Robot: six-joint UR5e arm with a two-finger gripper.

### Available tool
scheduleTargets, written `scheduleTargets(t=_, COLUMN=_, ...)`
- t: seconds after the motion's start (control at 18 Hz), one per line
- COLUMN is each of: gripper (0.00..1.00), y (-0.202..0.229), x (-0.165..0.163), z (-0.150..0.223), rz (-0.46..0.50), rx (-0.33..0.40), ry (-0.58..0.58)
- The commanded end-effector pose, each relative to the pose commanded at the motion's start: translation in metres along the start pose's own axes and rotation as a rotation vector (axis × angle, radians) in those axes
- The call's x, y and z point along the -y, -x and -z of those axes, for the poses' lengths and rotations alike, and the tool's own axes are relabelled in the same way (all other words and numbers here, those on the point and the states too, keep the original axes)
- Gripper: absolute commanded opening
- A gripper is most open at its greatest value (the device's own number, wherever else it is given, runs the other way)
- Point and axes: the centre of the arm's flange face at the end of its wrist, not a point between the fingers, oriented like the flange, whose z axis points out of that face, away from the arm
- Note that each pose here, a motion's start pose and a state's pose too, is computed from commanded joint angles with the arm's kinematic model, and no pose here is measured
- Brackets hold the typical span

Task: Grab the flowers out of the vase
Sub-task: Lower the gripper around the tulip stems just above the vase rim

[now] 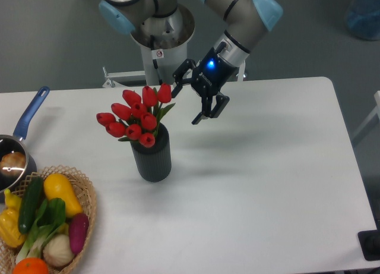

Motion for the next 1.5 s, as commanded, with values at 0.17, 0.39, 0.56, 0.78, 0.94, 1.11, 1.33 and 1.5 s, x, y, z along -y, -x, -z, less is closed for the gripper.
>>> scheduleTargets(t=0.17, gripper=1.00, y=0.004, x=0.004, z=-0.003, rz=0.009, rx=0.011, ry=-0.086)
scheduleTargets(t=0.39, gripper=1.00, y=0.001, x=0.010, z=-0.011, rz=-0.018, rx=-0.008, ry=-0.069)
scheduleTargets(t=0.56, gripper=1.00, y=-0.001, x=0.015, z=-0.023, rz=-0.032, rx=-0.034, ry=-0.070)
scheduleTargets(t=0.78, gripper=1.00, y=-0.001, x=0.027, z=-0.029, rz=-0.068, rx=-0.047, ry=-0.061)
scheduleTargets(t=0.94, gripper=1.00, y=-0.002, x=0.035, z=-0.034, rz=-0.083, rx=-0.059, ry=-0.056)
scheduleTargets(t=1.11, gripper=1.00, y=-0.002, x=0.030, z=-0.048, rz=-0.085, rx=-0.098, ry=-0.024)
scheduleTargets(t=1.33, gripper=1.00, y=0.000, x=0.029, z=-0.047, rz=-0.094, rx=-0.102, ry=0.005)
scheduleTargets(t=1.5, gripper=1.00, y=0.000, x=0.028, z=-0.051, rz=-0.091, rx=-0.109, ry=0.000)
